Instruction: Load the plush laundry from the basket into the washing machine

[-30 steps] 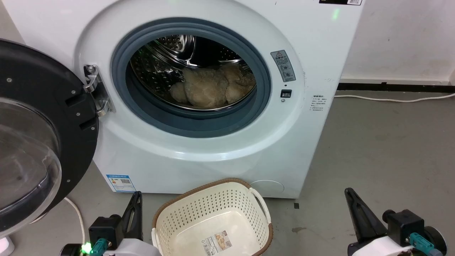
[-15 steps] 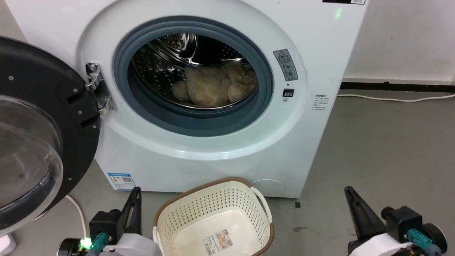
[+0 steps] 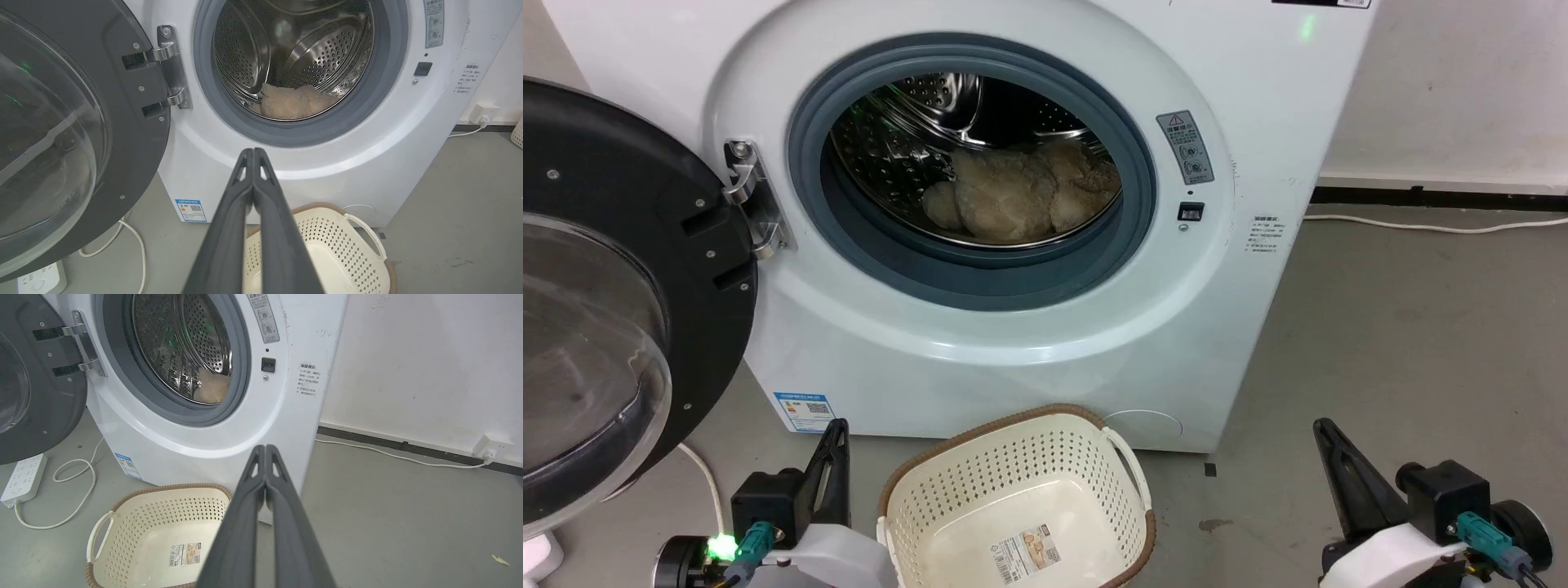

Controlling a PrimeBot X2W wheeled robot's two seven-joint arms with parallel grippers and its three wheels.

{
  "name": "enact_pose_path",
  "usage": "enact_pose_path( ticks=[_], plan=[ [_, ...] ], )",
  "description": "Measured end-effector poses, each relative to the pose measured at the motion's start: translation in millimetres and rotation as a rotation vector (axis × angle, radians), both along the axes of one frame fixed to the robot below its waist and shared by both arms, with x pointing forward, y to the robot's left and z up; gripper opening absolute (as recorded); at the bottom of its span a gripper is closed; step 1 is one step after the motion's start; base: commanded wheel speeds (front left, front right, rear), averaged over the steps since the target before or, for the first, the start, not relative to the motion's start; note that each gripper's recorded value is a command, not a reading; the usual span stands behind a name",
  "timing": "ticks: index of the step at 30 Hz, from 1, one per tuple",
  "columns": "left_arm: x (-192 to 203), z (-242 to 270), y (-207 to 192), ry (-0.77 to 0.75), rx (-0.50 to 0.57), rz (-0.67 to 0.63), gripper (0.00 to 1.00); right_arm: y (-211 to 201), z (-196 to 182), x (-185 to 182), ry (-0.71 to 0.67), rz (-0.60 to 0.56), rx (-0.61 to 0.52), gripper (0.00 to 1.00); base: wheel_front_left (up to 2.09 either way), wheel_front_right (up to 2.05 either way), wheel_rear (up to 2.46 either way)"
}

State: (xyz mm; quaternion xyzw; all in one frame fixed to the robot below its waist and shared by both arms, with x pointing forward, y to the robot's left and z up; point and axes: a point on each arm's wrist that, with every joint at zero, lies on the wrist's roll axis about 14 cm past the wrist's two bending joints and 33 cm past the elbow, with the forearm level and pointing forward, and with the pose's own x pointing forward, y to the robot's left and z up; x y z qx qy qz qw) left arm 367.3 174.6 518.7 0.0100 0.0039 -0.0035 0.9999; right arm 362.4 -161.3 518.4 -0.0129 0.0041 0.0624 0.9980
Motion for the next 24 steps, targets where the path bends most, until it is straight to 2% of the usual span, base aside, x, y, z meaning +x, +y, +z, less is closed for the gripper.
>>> enact_pose_path(
  ticks=[24],
  plan=[
    [1.9, 2.5, 3.9, 0.012, 0.029, 0.010, 0.00, 2.2, 3.6, 6.4, 0.009, 0.006, -0.015, 0.00, 0.00, 0.00, 0.00]
  ],
)
